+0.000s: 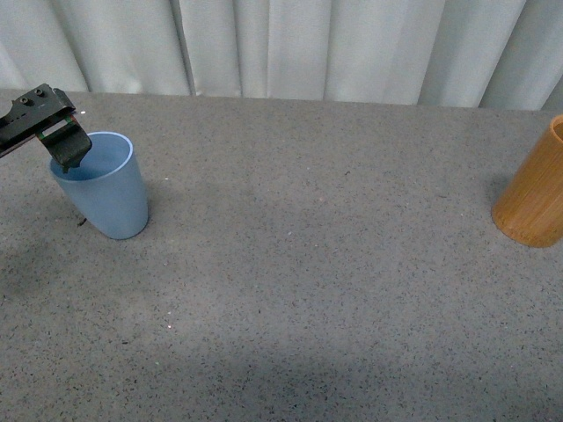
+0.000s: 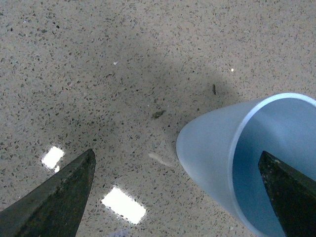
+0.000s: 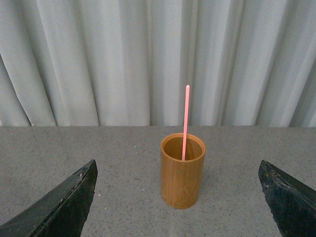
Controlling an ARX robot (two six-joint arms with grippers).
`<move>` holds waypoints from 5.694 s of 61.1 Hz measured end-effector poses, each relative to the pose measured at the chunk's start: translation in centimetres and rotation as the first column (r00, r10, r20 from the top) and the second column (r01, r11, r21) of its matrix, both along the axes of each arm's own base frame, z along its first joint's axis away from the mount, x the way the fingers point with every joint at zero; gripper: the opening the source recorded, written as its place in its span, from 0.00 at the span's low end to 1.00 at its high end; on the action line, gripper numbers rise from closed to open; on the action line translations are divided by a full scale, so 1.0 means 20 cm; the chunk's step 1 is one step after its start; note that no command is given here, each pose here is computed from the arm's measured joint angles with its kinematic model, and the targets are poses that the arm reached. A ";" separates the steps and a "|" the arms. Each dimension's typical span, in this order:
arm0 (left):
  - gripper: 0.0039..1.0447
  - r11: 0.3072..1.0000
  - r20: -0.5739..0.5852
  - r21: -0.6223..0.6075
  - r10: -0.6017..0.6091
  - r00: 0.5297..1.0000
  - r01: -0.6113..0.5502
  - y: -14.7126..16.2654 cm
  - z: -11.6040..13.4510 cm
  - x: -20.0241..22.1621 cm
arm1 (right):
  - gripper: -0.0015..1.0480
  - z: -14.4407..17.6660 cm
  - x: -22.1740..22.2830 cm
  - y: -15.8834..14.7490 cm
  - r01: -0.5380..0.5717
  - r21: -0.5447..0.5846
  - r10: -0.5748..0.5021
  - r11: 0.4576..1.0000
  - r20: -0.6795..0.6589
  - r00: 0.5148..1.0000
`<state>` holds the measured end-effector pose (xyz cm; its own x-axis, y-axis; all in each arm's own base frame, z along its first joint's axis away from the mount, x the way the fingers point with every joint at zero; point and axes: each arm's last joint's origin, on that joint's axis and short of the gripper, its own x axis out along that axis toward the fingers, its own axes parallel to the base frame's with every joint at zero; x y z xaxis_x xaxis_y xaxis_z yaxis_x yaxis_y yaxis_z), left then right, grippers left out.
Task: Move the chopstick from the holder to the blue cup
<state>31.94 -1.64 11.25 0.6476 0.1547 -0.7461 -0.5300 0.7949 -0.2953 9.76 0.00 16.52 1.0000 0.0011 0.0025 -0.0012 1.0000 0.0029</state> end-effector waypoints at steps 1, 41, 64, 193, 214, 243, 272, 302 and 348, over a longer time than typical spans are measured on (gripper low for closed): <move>0.94 1.000 0.000 0.000 0.000 1.000 0.000 0.00 0.00 0.00 | 0.91 0.00 0.00 0.00 0.000 0.000 0.000 1.000 0.000 1.000; 0.81 1.000 -0.017 0.020 0.019 1.000 -0.019 0.01 -0.04 0.03 | 0.91 0.00 0.00 0.00 0.000 0.000 0.000 1.000 0.000 1.000; 0.21 0.994 0.054 -0.013 -0.104 0.993 0.105 -0.10 -0.02 0.05 | 0.91 0.00 0.00 0.00 0.000 0.000 0.000 1.000 0.000 1.000; 0.25 0.751 -0.028 0.092 -0.654 0.756 0.653 -0.97 0.00 -0.06 | 0.91 0.00 0.00 0.00 0.000 0.000 0.000 1.000 0.000 1.000; 0.75 0.742 0.033 0.072 -0.669 0.742 0.666 -0.99 0.10 -0.05 | 0.91 0.00 0.00 0.00 0.000 0.000 0.000 1.000 0.000 1.000; 0.67 0.814 0.426 0.490 -0.536 0.729 0.312 -0.69 0.16 -0.09 | 0.91 0.00 0.00 0.00 0.001 0.000 -0.001 1.000 0.000 1.000; 0.03 0.800 0.506 0.566 -0.528 0.682 0.199 0.08 0.21 -0.68 | 0.91 0.00 0.00 0.00 0.001 0.000 -0.001 1.000 0.000 1.000; 0.03 0.799 0.563 0.583 -0.527 0.637 0.146 0.08 0.29 -1.11 | 0.91 0.00 0.00 0.00 0.000 0.000 0.000 1.000 0.000 1.000; 0.94 0.798 0.562 0.585 -0.528 0.636 0.145 0.08 0.29 -1.11 | 0.91 0.16 0.88 -0.36 0.398 0.051 -0.351 0.916 -0.376 0.857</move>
